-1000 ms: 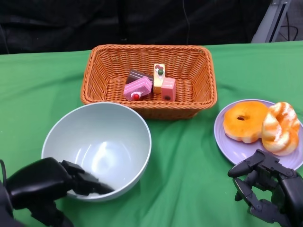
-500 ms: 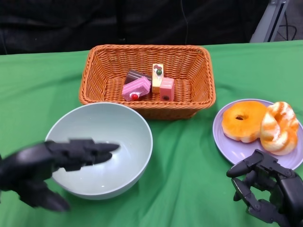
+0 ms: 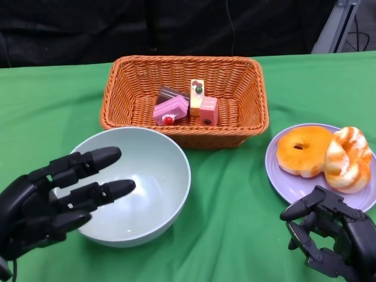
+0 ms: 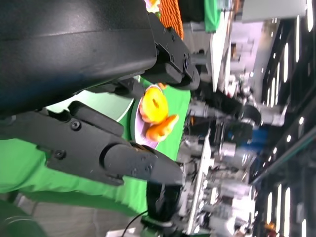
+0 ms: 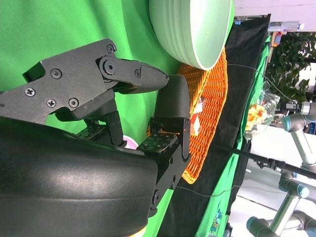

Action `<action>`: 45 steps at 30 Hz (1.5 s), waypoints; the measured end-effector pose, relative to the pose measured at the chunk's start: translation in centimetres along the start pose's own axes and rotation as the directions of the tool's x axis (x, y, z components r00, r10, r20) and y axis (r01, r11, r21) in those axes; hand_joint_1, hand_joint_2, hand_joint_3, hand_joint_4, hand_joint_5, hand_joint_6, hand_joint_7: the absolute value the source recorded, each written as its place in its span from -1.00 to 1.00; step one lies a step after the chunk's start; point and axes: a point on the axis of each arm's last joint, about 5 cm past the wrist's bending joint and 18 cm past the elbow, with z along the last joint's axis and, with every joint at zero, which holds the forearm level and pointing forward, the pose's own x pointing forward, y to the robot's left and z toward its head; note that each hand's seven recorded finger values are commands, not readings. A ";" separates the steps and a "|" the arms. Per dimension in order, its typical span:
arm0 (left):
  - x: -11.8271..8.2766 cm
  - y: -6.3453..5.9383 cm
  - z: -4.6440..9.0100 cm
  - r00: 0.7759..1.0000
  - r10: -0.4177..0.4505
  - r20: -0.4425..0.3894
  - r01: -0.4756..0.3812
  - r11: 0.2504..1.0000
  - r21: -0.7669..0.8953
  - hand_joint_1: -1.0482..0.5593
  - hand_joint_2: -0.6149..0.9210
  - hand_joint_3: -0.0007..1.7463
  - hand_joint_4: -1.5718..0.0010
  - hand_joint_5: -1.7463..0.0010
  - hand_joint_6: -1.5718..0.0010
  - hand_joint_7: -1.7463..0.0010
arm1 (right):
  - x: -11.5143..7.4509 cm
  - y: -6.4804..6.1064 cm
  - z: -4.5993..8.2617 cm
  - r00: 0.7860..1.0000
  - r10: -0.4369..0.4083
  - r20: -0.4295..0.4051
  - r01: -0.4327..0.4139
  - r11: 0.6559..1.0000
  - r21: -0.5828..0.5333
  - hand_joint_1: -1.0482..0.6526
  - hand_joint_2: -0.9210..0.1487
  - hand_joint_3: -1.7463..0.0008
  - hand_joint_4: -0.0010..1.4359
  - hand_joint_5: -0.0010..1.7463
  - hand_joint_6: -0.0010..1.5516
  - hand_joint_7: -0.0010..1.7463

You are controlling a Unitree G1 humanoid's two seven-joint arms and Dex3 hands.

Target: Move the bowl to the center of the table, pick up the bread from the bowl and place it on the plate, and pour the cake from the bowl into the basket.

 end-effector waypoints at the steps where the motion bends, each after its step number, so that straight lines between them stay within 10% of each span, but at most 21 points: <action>1: 0.0 0.0 0.1 1.000 0.003 0.002 -0.003 1.000 0.001 0.02 1.00 -0.86 0.23 0.65 0.26 0.85 | 0.0 0.0 0.0 1.000 0.001 0.000 -0.001 1.000 0.000 0.02 -0.70 0.34 -0.14 0.84 -0.19 0.50; 4: 0.0 0.0 0.2 1.000 0.014 0.003 -0.015 1.000 0.007 0.03 1.00 -0.86 0.24 0.64 0.26 0.86 | 0.0 0.0 0.0 1.000 0.002 0.000 -0.002 1.000 0.000 0.02 -0.70 0.34 -0.14 0.84 -0.20 0.50; 7: 0.0 -1.6 -1.0 0.983 0.163 0.083 -0.168 0.984 0.059 0.35 0.95 -0.35 0.22 -0.30 0.03 0.36 | 0.0 0.0 -0.1 1.000 0.003 0.006 -0.003 1.000 0.011 -0.06 -0.67 0.34 -0.09 0.81 -0.18 0.52; 13: -0.2 -3.2 -2.8 0.965 0.249 0.087 -0.254 0.966 0.048 0.39 0.93 -0.27 0.23 -0.44 0.08 0.17 | 0.1 0.0 -0.1 1.000 0.007 0.019 -0.007 1.000 0.011 -0.06 -0.67 0.33 -0.07 0.79 -0.18 0.52; 15: -0.2 -3.3 -2.8 0.963 0.246 0.107 -0.258 0.958 0.125 0.51 0.79 0.15 0.05 -0.88 0.15 -0.63 | -0.1 0.0 0.0 0.999 0.021 0.034 -0.022 1.000 0.019 -0.03 -0.61 0.26 -0.07 0.80 -0.18 0.52; 18: -0.1 -3.8 -3.7 0.968 0.230 0.104 -0.246 0.950 0.190 0.54 0.74 0.28 0.00 -0.99 0.20 -0.86 | -0.5 0.4 0.2 0.997 0.055 0.062 -0.057 0.998 0.032 -0.02 -0.56 0.19 -0.07 0.81 -0.18 0.53; 26: -0.3 -4.2 -4.0 0.976 0.181 0.119 -0.207 0.937 0.280 0.42 0.60 0.33 0.04 -1.00 0.15 -0.80 | -1.0 0.9 0.9 0.991 0.093 0.099 -0.099 0.994 0.049 -0.01 -0.30 -0.09 -0.03 0.89 -0.15 0.59; 45: -0.3 -4.2 -4.2 0.986 0.136 0.100 -0.161 0.936 0.312 0.38 0.50 0.42 0.04 -1.00 0.09 -0.73 | -1.2 1.1 1.4 0.987 0.123 0.104 -0.128 0.991 0.049 -0.06 -0.35 -0.03 -0.03 0.91 -0.17 0.64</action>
